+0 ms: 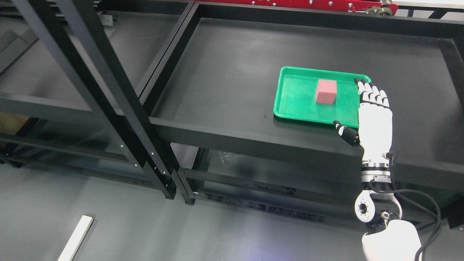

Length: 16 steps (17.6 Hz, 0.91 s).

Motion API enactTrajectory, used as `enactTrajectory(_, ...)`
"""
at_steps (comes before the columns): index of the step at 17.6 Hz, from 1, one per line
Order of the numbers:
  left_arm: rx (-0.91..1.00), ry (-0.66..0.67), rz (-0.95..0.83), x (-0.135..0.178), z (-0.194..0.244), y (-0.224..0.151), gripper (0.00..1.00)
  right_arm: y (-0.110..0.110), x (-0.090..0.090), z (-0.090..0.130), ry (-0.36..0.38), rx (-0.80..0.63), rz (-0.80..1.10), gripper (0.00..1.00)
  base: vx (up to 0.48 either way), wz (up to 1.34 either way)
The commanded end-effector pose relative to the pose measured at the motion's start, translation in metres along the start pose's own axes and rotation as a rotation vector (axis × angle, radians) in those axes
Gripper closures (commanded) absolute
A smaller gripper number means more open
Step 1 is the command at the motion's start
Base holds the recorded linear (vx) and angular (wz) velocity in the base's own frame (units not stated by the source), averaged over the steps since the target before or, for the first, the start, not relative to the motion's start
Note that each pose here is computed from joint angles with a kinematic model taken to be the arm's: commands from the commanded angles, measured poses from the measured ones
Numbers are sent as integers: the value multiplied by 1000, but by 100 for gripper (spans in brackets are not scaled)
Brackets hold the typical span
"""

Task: Pick pink block from left shelf to tray
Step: 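Reach the right hand down over the pink block on the green tray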

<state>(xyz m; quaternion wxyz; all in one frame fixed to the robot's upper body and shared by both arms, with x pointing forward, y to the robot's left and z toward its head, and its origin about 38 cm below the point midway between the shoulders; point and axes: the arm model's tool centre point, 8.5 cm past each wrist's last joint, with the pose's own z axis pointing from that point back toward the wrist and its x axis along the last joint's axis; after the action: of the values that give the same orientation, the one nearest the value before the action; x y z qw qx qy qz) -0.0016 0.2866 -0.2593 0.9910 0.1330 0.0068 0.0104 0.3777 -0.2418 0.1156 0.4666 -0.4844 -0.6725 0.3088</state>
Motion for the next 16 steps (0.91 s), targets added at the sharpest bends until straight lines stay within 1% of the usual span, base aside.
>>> enactTrajectory(1,16,14,-3,-15,-2,11,0,3,6,0,-35,15,2,0,276,-28)
enactTrajectory(8,16,14,-3,-15,-2,11,0,6,3,8,-20,24,-2,0,249,-147)
enactTrajectory(11,16,14,-3,-15,-2,11,0,9,9,6,-33,41,-5,0,236,-144)
enactTrajectory(13,16,14,-3,-15,-2,11,0,17,13,4,-46,101,-8,1,187,-118)
enactTrajectory(16,16,14,-3,-15,-2,11,0,38,11,3,-44,309,-2,1,178,-48)
